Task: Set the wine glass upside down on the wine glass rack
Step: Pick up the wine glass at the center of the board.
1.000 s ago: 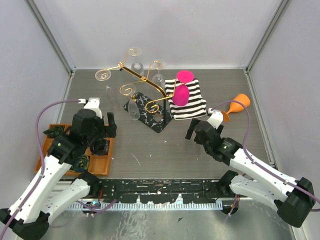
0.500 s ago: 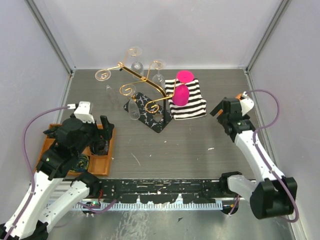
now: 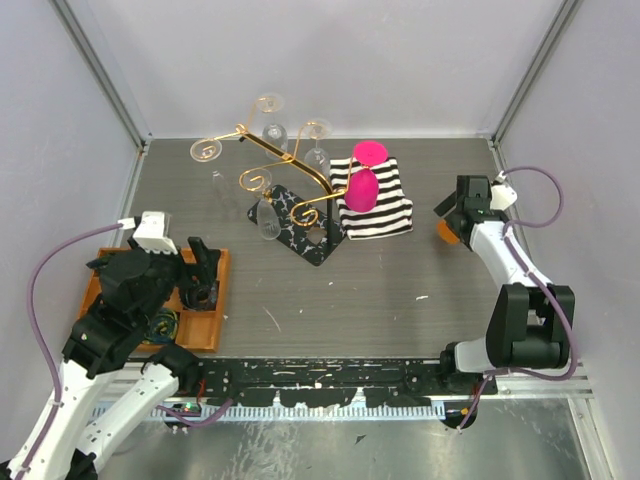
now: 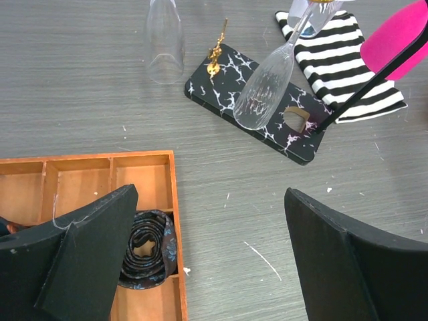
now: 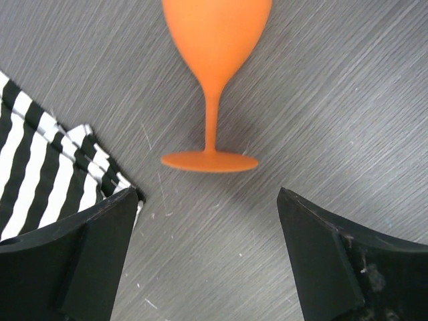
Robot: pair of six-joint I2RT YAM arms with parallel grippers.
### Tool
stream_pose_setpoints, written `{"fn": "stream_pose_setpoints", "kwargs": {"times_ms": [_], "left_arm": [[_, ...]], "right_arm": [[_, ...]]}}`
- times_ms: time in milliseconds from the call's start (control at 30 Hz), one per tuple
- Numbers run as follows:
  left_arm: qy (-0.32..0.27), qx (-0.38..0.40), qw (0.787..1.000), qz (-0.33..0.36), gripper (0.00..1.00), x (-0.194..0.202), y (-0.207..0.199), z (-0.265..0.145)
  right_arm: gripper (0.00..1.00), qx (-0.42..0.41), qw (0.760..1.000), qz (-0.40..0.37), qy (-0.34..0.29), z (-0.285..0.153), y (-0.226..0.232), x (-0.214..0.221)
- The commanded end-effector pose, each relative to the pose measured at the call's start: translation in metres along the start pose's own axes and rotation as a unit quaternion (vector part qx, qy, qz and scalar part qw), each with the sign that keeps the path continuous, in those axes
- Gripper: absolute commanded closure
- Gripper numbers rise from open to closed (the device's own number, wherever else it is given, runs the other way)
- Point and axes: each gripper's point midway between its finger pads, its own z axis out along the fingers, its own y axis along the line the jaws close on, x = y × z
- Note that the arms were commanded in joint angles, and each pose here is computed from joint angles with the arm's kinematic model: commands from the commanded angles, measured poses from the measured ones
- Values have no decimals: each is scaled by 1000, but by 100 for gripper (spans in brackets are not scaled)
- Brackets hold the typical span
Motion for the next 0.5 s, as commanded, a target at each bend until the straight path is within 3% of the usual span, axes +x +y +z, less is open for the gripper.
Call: {"fn": "stream_pose_setpoints", "kwargs": {"times_ms": [0, 467], "left_arm": [[7, -7, 1000, -2, 2, 6, 2, 4], [18, -17, 1000, 3, 2, 10, 4, 10]], "right_arm": [[11, -9, 999, 31, -34, 11, 12, -35], [33, -29, 997, 48, 48, 56, 11, -12]]}}
